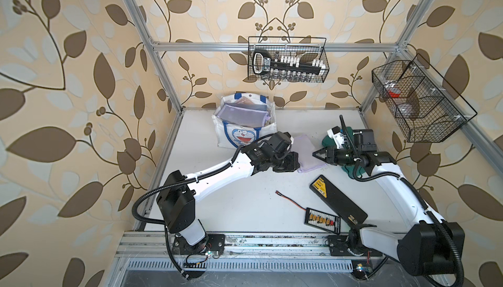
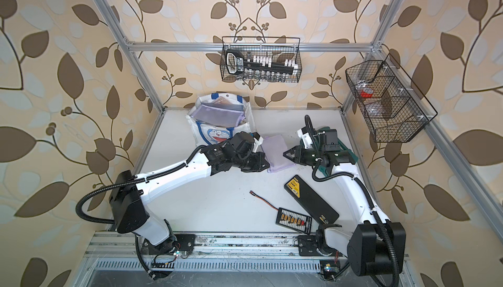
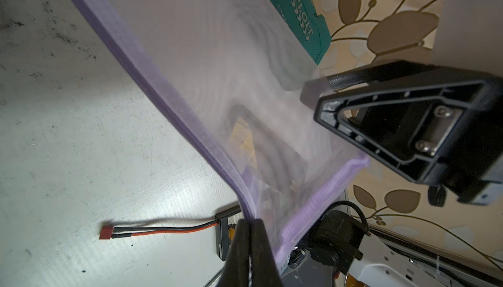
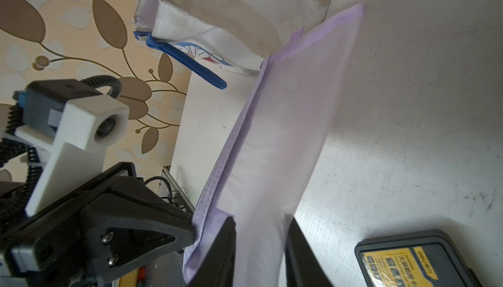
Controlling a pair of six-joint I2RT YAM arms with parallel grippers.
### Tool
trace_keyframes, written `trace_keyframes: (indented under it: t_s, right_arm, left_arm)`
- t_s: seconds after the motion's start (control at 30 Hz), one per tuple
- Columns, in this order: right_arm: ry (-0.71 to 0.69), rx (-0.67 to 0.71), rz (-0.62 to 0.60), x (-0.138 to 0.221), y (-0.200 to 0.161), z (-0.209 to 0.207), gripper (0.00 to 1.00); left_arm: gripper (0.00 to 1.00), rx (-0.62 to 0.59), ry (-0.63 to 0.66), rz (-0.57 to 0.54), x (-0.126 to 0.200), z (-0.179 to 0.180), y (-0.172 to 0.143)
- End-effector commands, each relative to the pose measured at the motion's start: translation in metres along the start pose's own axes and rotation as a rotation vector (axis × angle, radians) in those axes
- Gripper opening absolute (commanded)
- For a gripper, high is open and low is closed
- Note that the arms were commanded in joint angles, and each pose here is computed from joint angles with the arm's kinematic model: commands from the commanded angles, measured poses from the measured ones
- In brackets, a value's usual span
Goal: Put the pencil pouch into the canvas bag
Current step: Pick up the pencil pouch from the center of the board.
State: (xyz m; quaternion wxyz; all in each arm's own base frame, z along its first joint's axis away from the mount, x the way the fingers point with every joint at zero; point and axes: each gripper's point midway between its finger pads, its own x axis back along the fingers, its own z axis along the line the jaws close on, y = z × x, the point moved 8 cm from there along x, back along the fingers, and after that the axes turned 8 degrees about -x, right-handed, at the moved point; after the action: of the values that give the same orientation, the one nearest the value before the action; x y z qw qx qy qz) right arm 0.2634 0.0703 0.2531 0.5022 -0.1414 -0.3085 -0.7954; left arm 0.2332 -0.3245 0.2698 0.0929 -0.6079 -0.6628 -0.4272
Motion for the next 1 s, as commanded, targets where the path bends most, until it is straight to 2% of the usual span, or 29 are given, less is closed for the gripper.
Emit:
trace_keyframes:
  t_s: [0.0,0.13,0.23,0.3,0.37,0.47,0.57,0.6,0.8,0.97]
  right_arm:
    - [0.059,-0.037,0.018,0.006,-0.005,0.011,0.30]
    - [0.074,-0.028,-0.002,0.017,0.001,0.028,0.40]
    - [0.018,-0.016,-0.061,0.030,0.008,0.038,0.53]
    - [-0.031,0.006,-0.108,0.040,0.013,0.044,0.61]
    - [-0.089,0.028,-0.144,0.049,0.019,0.050,0.74]
    - [-0.145,0.060,-0.182,0.059,0.024,0.058,0.84]
    - [-0.162,0.074,-0.202,0.064,0.027,0.063,0.87]
    - [-0.162,0.077,-0.204,0.066,0.027,0.065,0.87]
    - [-0.133,0.166,-0.242,0.075,0.030,0.091,0.98]
    - [-0.154,0.256,-0.221,0.066,0.024,0.113,1.00]
  left_arm:
    - [0.00,-0.114,-0.027,-0.081,0.039,-0.024,0.010]
    - [0.00,-0.167,-0.031,-0.134,0.068,-0.038,0.019]
    - [0.00,-0.187,-0.031,-0.189,0.090,-0.050,0.029]
    - [0.00,-0.161,0.006,-0.235,0.103,-0.053,0.036]
    - [0.00,-0.110,0.029,-0.279,0.119,-0.056,0.046]
    - [0.00,-0.070,0.055,-0.358,0.143,-0.061,0.060]
    - [0.00,-0.051,0.094,-0.441,0.159,-0.057,0.074]
    - [0.00,-0.043,0.095,-0.490,0.177,-0.056,0.077]
    - [0.00,0.051,0.205,-0.658,0.219,-0.018,0.109]
    - [0.00,0.191,0.288,-0.772,0.241,0.018,0.129]
